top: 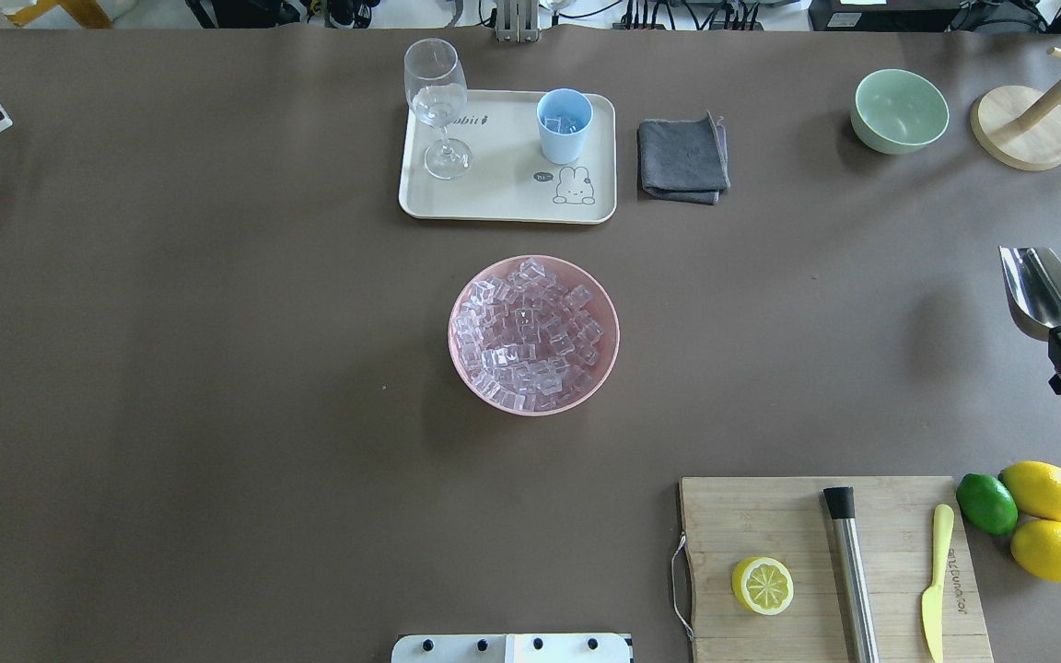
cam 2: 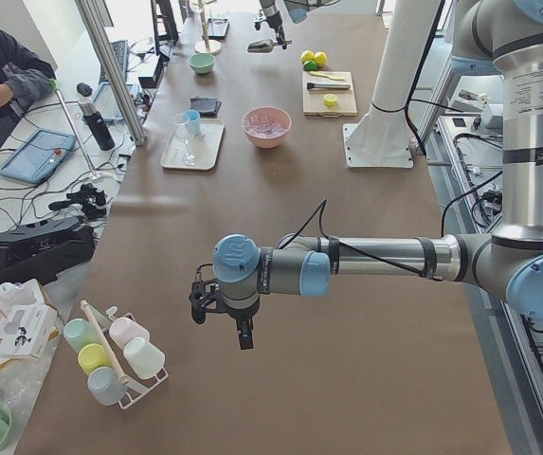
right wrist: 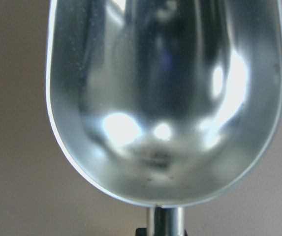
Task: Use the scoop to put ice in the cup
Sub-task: 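Lower the scoop onto the table and open the right gripper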
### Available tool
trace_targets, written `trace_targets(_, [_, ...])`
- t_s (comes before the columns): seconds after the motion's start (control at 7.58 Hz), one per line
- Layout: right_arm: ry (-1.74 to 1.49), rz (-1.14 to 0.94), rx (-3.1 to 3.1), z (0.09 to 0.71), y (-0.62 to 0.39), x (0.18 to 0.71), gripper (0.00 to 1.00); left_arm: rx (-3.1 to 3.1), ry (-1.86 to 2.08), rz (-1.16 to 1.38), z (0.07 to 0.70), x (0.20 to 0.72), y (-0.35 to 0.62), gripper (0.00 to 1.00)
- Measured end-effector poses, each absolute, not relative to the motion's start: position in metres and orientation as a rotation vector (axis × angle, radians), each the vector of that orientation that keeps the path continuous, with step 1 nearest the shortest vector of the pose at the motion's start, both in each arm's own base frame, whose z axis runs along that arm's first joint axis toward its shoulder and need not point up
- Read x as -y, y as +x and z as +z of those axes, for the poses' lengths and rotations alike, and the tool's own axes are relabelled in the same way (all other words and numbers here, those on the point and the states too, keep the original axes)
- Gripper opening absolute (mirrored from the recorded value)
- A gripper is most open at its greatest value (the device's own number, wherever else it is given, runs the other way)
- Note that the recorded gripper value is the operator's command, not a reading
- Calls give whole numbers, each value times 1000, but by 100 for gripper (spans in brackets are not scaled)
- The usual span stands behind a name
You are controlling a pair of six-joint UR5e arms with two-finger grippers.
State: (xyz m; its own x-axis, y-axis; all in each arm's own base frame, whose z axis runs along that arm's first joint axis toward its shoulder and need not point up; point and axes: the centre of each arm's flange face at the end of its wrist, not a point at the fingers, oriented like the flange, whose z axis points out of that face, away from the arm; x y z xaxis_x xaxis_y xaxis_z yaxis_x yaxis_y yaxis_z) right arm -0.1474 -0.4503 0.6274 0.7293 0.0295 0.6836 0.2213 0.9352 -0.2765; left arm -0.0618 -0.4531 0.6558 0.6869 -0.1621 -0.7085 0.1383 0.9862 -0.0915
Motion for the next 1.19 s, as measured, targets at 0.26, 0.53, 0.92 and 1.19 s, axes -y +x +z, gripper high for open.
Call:
trace_targets(0.26, [-351,-110,752,642,-150,454,0,-797,-32,-166,656,453,-61,98])
trace_targets(0.53, [-357,-107,752,647,-151,456,0,-797,-35,-166,657,453,-60,98])
trace_targets(0.92, [-370,-104,748,656,-154,460,46,-797,-35,-166,657,453,-60,98])
trace_targets(1.19, [-352,-112,756,671,-159,469,66,-797,-36,-167,657,453,-60,98])
